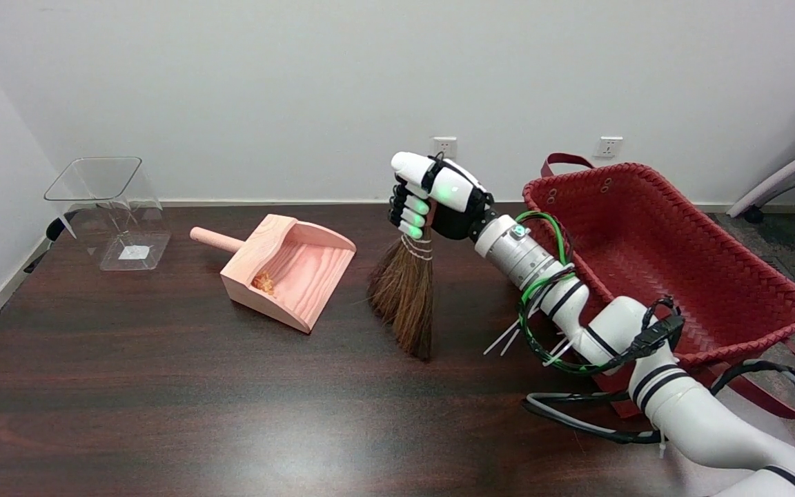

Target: Sweep the paper balls into the dustpan.

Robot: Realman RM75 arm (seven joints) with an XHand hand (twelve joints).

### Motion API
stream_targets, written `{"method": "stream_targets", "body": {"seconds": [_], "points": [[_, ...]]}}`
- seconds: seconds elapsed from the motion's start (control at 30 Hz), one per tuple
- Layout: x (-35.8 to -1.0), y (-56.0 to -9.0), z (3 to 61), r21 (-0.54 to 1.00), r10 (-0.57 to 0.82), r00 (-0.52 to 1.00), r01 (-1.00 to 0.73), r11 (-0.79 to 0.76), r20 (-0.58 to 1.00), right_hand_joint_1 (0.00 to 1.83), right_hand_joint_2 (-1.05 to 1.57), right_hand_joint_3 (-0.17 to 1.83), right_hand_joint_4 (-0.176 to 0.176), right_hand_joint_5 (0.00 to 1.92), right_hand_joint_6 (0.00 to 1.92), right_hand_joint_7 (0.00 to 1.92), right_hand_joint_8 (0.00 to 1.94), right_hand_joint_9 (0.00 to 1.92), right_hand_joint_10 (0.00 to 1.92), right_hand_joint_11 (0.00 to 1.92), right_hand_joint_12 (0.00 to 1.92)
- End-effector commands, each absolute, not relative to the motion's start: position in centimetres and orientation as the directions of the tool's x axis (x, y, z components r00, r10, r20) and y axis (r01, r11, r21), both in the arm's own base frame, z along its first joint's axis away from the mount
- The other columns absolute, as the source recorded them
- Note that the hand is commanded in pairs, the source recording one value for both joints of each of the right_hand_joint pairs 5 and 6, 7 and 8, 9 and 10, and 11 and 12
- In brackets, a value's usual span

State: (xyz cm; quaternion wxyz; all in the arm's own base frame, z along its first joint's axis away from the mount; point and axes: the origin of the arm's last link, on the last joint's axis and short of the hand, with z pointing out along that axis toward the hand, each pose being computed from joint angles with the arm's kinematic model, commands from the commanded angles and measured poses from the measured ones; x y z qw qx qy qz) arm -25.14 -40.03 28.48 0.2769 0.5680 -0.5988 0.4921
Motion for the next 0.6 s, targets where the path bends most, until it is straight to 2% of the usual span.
{"method": "stream_targets", "body": {"seconds": [0.03, 0.2, 0.27, 0.37, 0.6], "points": [[-23.3, -38.7, 29.0, -0.443, -0.446, -0.344, -0.886, -0.137, 0.826, 1.0, 1.57, 0.63, 0.0, 1.92, 1.92, 1.92, 1.92, 1.92, 1.92, 1.92, 1.92], [-22.6, -36.9, 30.5, -0.524, -0.429, -0.422, -0.838, -0.151, 0.798, 1.0, 1.57, 0.89, 0.0, 1.92, 1.92, 1.92, 1.92, 1.92, 1.92, 1.92, 1.92], [-22.2, -36.4, 30.9, -0.549, -0.429, -0.443, -0.82, -0.16, 0.787, 0.99, 1.57, 1.07, 0.0, 1.92, 1.92, 1.92, 1.92, 1.92, 1.92, 1.92, 1.92], [-20.8, -35.6, 32.1, -0.528, -0.407, -0.414, -0.82, -0.221, 0.814, 0.97, 1.57, 1.23, 0.0, 1.92, 1.92, 1.92, 1.92, 1.92, 1.92, 1.92, 1.92], [-19.2, -33.7, 35.2, -0.377, -0.269, -0.308, -0.888, -0.262, 0.912, 0.97, 1.57, 1.28, 0.0, 1.92, 1.92, 1.92, 1.92, 1.92, 1.92, 1.92, 1.92]]}}
